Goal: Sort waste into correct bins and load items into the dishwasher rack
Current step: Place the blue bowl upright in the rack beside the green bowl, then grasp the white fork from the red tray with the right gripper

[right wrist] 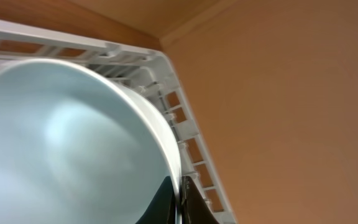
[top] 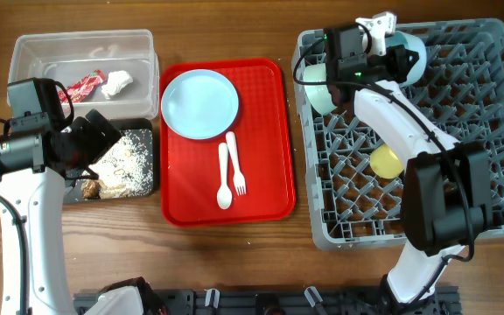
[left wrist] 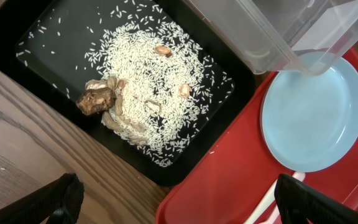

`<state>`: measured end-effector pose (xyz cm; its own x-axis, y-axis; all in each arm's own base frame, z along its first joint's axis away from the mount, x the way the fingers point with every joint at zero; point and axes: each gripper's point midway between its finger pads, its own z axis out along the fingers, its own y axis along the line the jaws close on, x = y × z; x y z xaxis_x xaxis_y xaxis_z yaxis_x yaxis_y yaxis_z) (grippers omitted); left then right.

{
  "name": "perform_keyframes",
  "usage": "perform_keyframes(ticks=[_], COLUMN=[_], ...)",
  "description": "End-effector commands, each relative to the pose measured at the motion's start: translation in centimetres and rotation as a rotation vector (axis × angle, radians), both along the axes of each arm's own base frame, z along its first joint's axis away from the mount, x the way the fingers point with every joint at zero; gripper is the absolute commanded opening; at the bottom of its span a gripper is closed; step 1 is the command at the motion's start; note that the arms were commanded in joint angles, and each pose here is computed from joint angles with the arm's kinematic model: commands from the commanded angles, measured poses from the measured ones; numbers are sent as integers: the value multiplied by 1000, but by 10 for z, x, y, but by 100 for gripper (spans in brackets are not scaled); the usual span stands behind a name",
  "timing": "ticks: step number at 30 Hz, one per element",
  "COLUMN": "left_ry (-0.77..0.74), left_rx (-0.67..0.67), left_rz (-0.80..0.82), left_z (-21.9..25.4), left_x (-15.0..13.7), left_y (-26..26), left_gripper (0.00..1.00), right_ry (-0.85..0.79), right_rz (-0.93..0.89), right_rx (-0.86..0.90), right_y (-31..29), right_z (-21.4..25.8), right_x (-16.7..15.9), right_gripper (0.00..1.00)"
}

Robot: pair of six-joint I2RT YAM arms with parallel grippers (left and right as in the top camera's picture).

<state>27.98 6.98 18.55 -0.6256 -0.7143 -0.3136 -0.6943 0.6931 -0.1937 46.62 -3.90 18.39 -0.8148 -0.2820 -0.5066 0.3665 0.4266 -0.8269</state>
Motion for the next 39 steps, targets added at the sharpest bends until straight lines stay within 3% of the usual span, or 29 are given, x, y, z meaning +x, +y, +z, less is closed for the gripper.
perform_keyframes(ticks=[1, 5, 6, 10, 12, 14, 17, 21, 26, 29, 33, 39], left_ry=[-7, -7, -7, -7, -7, -7, -7, -6, -6, -6, -6, -6], left_rx=[3, 3, 3, 3, 3, 3, 3, 3, 3, 3, 3, 3], left_rz=[0, 0, 0, 0, 0, 0, 0, 0, 0, 0, 0, 0], left_z=[1, 1, 1, 1, 1, 1, 1, 1, 1, 1, 1, 1], left_x=[0, 0, 0, 0, 0, 0, 0, 0, 0, 0, 0, 0], left_y=[1, 1, 1, 1, 1, 1, 1, 1, 1, 1, 1, 1], left_gripper=[100, 100, 100, 100, 100, 100, 100, 100, 100, 100, 100, 100], right_ry=[97, 115, 110, 75, 28, -10, 35, 254, 520, 621, 666, 701], right_rz=[192, 237, 236, 285, 351, 444, 621, 745, 766, 708, 554, 524], right_rx=[234, 397, 425, 525, 606, 715, 1017, 1399, 1371, 1192, 1146, 1119], right_y=[46, 71, 73, 84, 94, 109, 156, 225, 284, 305, 317, 336], right_z=[-51, -69, -66, -39, -10, 27, 52, 45, -9, -67, -126, -177], right_x=[12, 6, 2, -5, -10, -25, -60, -111, -150, -157, -163, -166], right_gripper=[7, 14, 24, 46, 71, 78, 79, 78, 78, 78, 78, 73])
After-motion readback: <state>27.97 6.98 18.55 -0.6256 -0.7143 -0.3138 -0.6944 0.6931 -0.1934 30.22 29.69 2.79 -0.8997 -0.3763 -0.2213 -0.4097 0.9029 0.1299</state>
